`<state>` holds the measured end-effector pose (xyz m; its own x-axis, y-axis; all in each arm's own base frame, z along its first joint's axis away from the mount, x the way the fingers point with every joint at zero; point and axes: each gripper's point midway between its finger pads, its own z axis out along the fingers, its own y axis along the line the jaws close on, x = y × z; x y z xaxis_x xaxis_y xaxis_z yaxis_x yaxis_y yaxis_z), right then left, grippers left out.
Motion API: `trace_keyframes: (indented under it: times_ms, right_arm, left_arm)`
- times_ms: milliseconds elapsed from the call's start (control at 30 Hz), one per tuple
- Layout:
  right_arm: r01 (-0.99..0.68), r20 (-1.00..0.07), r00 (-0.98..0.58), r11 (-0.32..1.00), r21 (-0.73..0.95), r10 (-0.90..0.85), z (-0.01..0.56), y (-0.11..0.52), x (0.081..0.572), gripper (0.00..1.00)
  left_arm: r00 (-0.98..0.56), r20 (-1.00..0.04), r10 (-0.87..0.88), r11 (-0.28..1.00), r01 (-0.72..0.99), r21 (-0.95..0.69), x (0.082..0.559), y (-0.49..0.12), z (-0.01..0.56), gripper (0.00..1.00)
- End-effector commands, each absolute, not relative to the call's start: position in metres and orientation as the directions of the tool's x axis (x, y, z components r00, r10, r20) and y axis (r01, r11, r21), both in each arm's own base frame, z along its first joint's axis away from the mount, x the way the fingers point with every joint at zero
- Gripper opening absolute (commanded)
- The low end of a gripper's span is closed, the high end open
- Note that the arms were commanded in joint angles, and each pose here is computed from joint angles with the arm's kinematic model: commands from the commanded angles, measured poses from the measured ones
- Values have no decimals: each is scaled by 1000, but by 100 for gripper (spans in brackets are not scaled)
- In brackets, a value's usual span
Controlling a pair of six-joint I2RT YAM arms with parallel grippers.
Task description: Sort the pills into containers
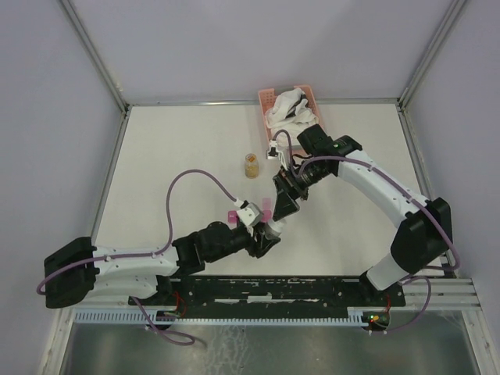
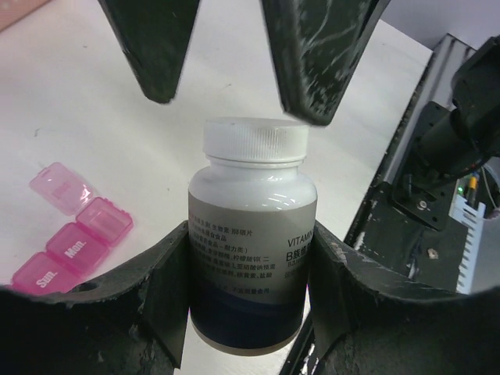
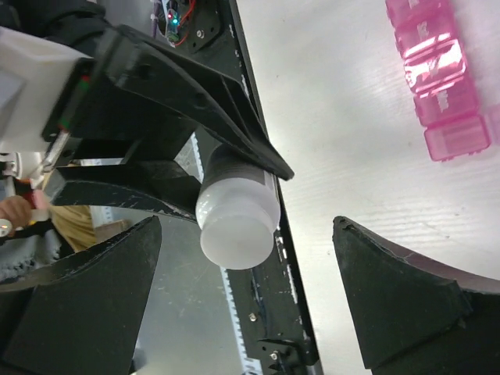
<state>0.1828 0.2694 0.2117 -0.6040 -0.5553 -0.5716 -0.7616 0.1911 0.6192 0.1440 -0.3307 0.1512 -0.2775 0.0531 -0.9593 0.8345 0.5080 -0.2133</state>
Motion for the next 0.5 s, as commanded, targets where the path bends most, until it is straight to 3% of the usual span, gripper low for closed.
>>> trace_keyframes:
  times_ms: [0, 467]
  right_arm:
    - [-701, -517, -663, 208, 682, -541, 222, 273, 182, 98]
    - [-663, -453, -653, 168, 729, -607, 212, 272, 171, 82]
  left_arm:
    - [-182, -983, 2, 589, 795, -146, 164, -326, 176, 3]
    - [-178, -983, -45, 584, 794, -171, 163, -324, 186, 3]
